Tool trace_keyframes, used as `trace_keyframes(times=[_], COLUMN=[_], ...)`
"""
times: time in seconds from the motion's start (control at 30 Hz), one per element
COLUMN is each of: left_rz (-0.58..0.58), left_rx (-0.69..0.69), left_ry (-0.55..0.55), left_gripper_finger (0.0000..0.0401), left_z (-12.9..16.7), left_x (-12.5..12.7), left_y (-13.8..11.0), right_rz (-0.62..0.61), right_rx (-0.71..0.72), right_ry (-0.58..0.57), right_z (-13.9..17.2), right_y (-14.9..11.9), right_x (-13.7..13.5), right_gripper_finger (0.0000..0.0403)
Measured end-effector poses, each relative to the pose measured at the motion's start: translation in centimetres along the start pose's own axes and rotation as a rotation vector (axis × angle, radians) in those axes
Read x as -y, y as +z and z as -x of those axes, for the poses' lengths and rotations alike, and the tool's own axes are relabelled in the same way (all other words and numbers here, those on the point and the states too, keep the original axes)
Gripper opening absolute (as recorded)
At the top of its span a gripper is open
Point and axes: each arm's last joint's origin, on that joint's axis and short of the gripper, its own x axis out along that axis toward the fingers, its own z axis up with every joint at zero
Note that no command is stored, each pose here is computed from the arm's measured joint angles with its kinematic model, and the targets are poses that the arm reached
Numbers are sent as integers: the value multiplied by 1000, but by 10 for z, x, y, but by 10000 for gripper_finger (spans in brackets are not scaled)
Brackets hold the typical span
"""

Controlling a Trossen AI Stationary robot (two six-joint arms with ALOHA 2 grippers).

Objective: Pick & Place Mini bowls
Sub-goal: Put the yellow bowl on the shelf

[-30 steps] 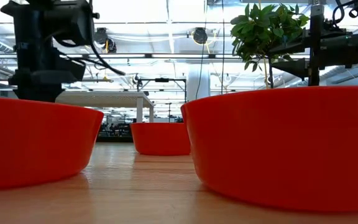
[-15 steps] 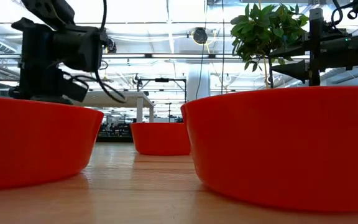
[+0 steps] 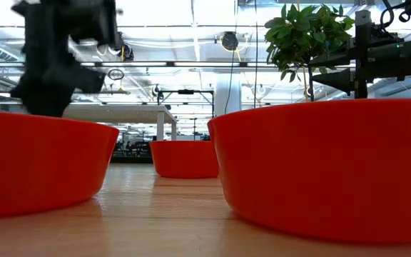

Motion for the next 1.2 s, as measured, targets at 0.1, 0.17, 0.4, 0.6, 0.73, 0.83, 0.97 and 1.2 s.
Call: trace_keyframes(times=[0.1,0.17,0.4,0.6,0.73,0.83,0.97,1.2], left_rz=[-78,-156,-487,-447,-348,-273,-230,-188], left_rx=[146,263,636,652,536,407,263,115], left_ry=[-74,-108,-7,118,169,229,298,338], left_gripper_finger=[10,7,25,20,6,11,25,6], left_z=[32,58,134,154,147,136,120,92], left_x=[9,14,19,-19,-61,-91,-123,-156], left_y=[8,15,44,86,110,124,139,162], right_rz=[0,0,21,22,22,22,22,15], right_rx=[0,0,0,3,3,4,5,5], right_ry=[0,0,0,-3,-4,-5,-6,-6], right_z=[0,0,0,0,0,0,0,0], right_y=[0,0,0,0,0,0,0,0], right_x=[0,0,0,0,0,0,0,0], right_gripper_finger=[155,155,155,155,155,155,155,155])
